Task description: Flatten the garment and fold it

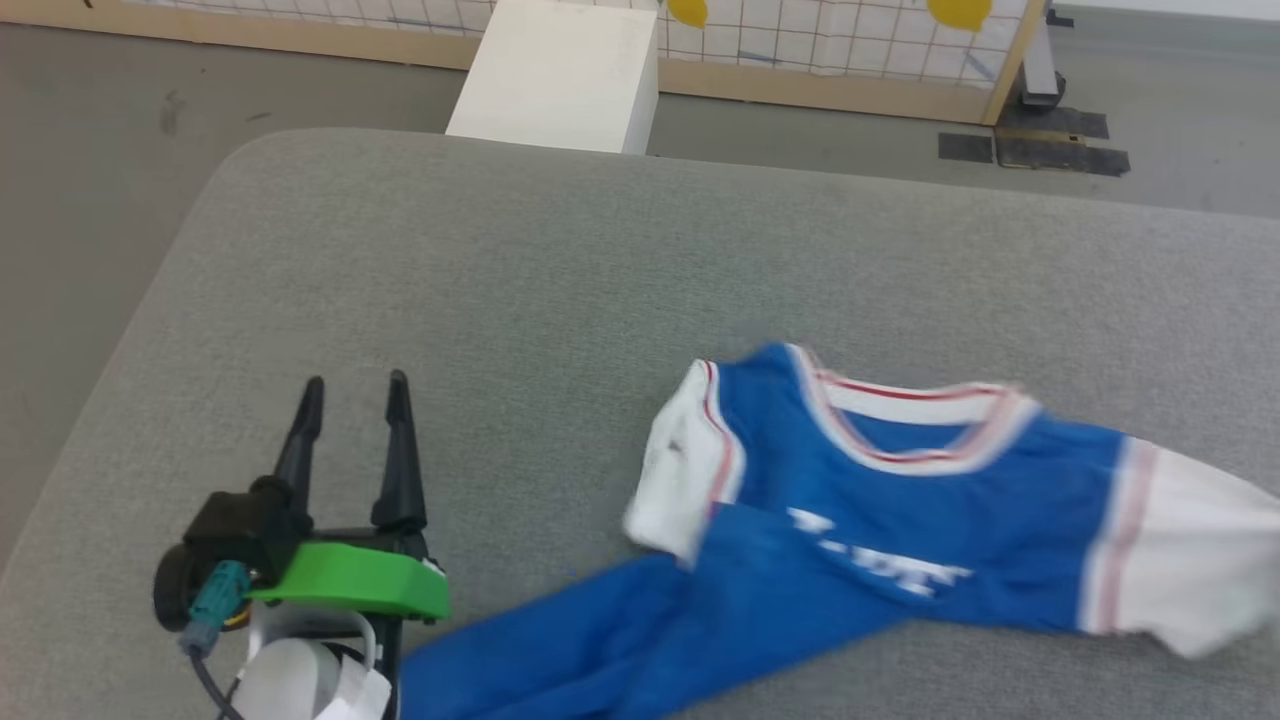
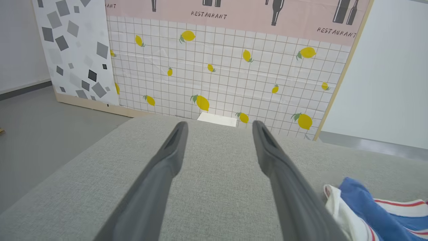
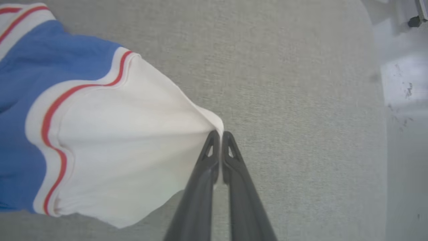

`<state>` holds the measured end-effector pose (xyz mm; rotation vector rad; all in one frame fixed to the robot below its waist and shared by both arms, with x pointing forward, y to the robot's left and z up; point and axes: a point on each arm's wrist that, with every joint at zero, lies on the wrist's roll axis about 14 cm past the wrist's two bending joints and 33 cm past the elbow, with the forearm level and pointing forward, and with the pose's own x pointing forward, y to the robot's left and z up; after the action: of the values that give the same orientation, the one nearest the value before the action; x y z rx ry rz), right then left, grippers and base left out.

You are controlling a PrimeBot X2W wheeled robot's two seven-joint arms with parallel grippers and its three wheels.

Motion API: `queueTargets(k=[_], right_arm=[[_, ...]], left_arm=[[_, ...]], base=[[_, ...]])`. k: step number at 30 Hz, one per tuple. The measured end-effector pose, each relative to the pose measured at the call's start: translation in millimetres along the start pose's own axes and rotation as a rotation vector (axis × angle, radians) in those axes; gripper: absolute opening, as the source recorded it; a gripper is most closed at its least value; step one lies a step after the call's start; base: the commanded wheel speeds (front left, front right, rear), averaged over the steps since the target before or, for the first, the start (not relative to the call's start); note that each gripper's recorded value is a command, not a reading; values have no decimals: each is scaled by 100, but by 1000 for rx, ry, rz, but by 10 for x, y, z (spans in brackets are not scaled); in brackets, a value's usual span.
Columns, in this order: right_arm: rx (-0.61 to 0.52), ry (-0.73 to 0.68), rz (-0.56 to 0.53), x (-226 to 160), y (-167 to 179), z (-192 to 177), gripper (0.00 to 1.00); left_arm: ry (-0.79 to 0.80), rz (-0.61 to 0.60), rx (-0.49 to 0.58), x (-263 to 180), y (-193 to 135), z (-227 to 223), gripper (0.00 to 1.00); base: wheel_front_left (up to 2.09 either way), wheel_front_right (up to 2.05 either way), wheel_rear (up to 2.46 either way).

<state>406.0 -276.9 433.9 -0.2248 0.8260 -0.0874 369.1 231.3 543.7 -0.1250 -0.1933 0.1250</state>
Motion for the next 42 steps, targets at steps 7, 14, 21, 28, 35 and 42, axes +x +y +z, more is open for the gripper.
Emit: queueTargets(k=[7,14,21,28,35,42], right_arm=[[135,108,-62,1,-269,-495,100],[335,-144,-62,-94,-305,-200,100],[433,-400,-102,-357,-448,169,100],[422,-411,-112,-419,-434,140,100],[431,-383,-136,-404,-474,-17,100],[436,-353,-155,-350,-502,-132,100]], left_arm=[[86,-34,-31,-3,-119,-281,100],[200,-100,-79,76,-336,-472,100],[564,-363,-97,35,-1127,-866,100],[979,-512,56,-200,-1459,-1293,100],[1096,-510,221,-143,-1357,-1503,100],[1161,-508,234,-163,-1350,-1714,3]], base=[[0,0,0],[0,0,0],[0,0,0],[0,0,0],[0,0,0],[0,0,0]])
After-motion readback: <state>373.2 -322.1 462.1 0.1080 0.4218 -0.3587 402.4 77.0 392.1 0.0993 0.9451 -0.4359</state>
